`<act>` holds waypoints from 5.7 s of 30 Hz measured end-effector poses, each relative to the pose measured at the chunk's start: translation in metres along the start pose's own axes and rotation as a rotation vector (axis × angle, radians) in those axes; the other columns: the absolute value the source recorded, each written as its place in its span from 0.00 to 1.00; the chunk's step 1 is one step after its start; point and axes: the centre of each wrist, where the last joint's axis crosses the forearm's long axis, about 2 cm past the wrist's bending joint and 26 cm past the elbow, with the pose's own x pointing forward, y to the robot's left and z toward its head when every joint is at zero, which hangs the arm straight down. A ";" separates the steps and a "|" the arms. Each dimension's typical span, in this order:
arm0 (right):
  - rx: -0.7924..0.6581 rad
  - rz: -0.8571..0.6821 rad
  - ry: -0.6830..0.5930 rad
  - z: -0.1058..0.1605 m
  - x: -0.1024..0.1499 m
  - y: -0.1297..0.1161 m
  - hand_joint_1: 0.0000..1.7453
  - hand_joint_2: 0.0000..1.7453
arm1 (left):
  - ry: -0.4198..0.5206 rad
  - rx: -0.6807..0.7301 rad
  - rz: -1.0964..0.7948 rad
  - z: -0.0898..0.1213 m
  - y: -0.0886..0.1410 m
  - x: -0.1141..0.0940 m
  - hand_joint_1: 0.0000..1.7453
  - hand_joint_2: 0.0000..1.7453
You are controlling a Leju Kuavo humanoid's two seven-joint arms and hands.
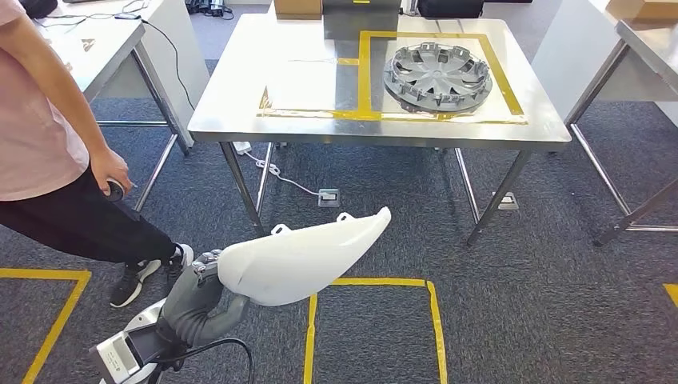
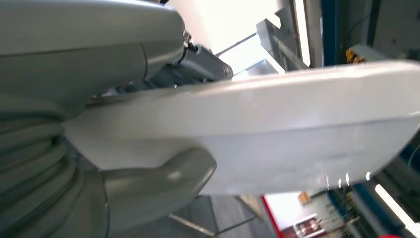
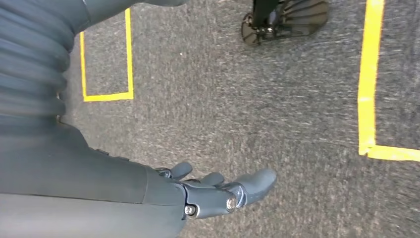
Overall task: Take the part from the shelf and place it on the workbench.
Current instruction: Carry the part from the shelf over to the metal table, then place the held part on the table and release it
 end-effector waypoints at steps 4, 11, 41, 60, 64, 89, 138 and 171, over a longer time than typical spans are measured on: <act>0.000 0.000 -0.002 0.000 0.001 0.000 0.00 1.00 | -0.003 0.000 -0.002 -0.001 0.000 0.001 1.00 1.00; -0.001 0.013 0.003 0.000 0.000 0.000 0.00 1.00 | -0.001 0.009 -0.007 0.000 -0.001 0.001 1.00 1.00; -0.003 0.127 0.019 0.000 -0.005 0.000 0.00 1.00 | 0.023 0.053 -0.023 0.018 -0.010 0.004 1.00 1.00; 0.089 0.102 -0.036 0.000 -0.005 0.001 0.00 1.00 | 0.013 0.053 -0.053 0.011 -0.008 0.007 1.00 1.00; 0.063 0.102 -0.050 0.000 -0.003 0.000 0.00 1.00 | 0.007 0.048 -0.061 0.008 -0.007 0.009 1.00 1.00; -0.001 0.063 -0.050 0.001 -0.001 0.002 0.00 1.00 | -0.020 0.030 -0.079 -0.008 0.007 0.004 1.00 1.00; -0.006 0.084 -0.016 0.001 0.000 0.003 0.00 1.00 | 0.005 0.036 -0.081 0.006 0.003 0.006 1.00 1.00; 0.003 0.170 -0.073 0.002 0.007 0.005 0.00 1.00 | -0.049 0.050 -0.302 0.002 0.015 0.028 1.00 1.00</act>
